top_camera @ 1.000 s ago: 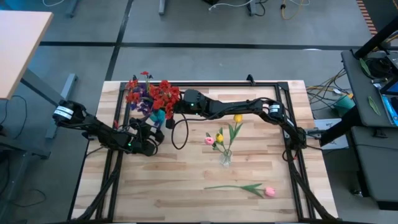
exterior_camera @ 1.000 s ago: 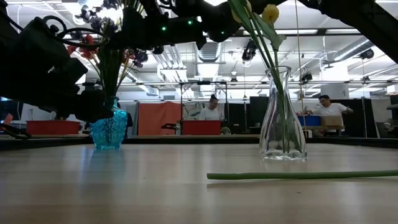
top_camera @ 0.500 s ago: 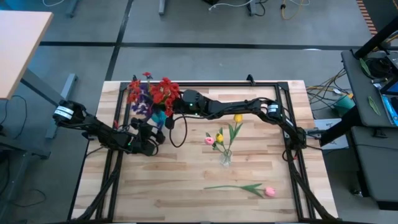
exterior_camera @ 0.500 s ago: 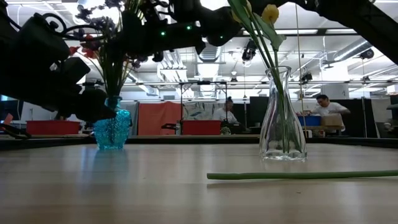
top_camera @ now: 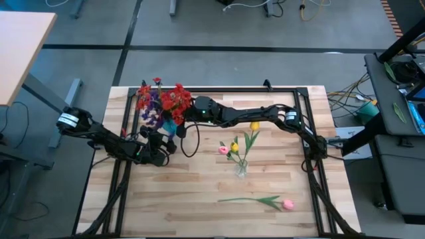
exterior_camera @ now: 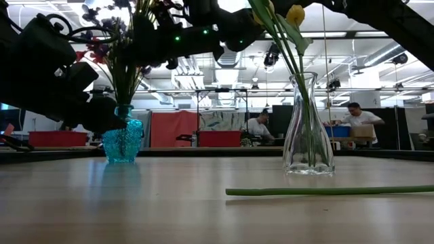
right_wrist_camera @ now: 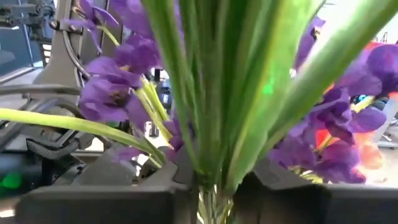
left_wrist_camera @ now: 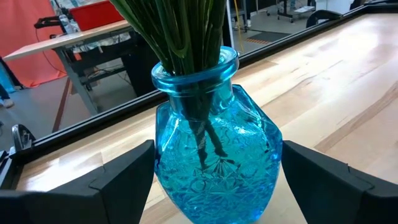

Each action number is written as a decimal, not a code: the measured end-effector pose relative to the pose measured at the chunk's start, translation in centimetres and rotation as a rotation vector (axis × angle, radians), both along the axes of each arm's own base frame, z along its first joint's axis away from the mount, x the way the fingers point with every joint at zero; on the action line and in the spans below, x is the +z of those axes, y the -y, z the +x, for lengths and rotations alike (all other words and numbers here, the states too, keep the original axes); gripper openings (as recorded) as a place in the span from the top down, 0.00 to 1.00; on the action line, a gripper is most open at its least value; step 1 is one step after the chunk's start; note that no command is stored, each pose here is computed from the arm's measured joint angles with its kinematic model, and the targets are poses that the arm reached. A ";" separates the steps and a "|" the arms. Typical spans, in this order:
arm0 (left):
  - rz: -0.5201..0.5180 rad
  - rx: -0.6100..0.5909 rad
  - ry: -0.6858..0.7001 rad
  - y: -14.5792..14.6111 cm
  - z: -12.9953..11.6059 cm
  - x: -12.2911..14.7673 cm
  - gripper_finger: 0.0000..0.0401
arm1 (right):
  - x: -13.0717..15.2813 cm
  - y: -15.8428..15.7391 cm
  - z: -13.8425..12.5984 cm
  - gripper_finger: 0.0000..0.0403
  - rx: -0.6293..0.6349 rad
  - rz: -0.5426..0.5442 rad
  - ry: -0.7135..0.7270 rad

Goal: Sort flowers into vase by color
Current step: Put the red flowers into the blue vase

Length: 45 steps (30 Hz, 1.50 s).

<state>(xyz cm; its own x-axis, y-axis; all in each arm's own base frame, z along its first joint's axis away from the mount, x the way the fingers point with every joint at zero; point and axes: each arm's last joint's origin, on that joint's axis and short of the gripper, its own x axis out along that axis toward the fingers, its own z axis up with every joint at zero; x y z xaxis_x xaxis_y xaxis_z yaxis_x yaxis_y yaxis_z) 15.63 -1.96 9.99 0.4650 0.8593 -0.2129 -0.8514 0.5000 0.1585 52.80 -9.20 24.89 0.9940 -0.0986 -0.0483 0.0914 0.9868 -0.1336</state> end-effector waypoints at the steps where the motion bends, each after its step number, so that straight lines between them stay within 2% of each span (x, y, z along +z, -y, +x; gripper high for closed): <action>1: 0.000 0.000 0.000 0.0 0.0 0.0 0.21 | -0.1 0.0 0.0 0.83 -0.001 0.001 -0.007; 8: 0.002 0.002 0.000 0.0 0.0 0.0 0.21 | -0.5 0.1 -0.1 0.70 -0.036 -0.004 -0.076; 14: 0.004 0.004 -0.001 0.0 0.0 0.0 0.21 | 0.8 -0.1 -0.6 0.66 -0.034 -0.027 -0.073; 21: 0.005 0.005 -0.002 0.0 0.0 0.0 0.21 | 1.2 -0.1 -0.7 0.75 -0.049 -0.011 -0.067; 27: 0.005 0.005 -0.002 0.0 0.0 0.0 0.21 | 1.4 -0.1 -0.8 0.95 -0.050 -0.012 -0.065; 45: -0.019 -0.019 -0.005 0.0 0.1 0.0 0.21 | 0.4 -0.1 -0.8 0.97 -0.048 -0.003 -0.112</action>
<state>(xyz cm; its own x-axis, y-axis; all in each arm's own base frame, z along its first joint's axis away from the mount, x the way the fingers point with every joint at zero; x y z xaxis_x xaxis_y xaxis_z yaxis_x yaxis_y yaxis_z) 15.73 -2.01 9.98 0.4805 0.8459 -0.2313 -0.8408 0.5194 0.1528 52.00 -9.09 25.30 0.9765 -0.1460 -0.1584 0.1226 0.9812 -0.1489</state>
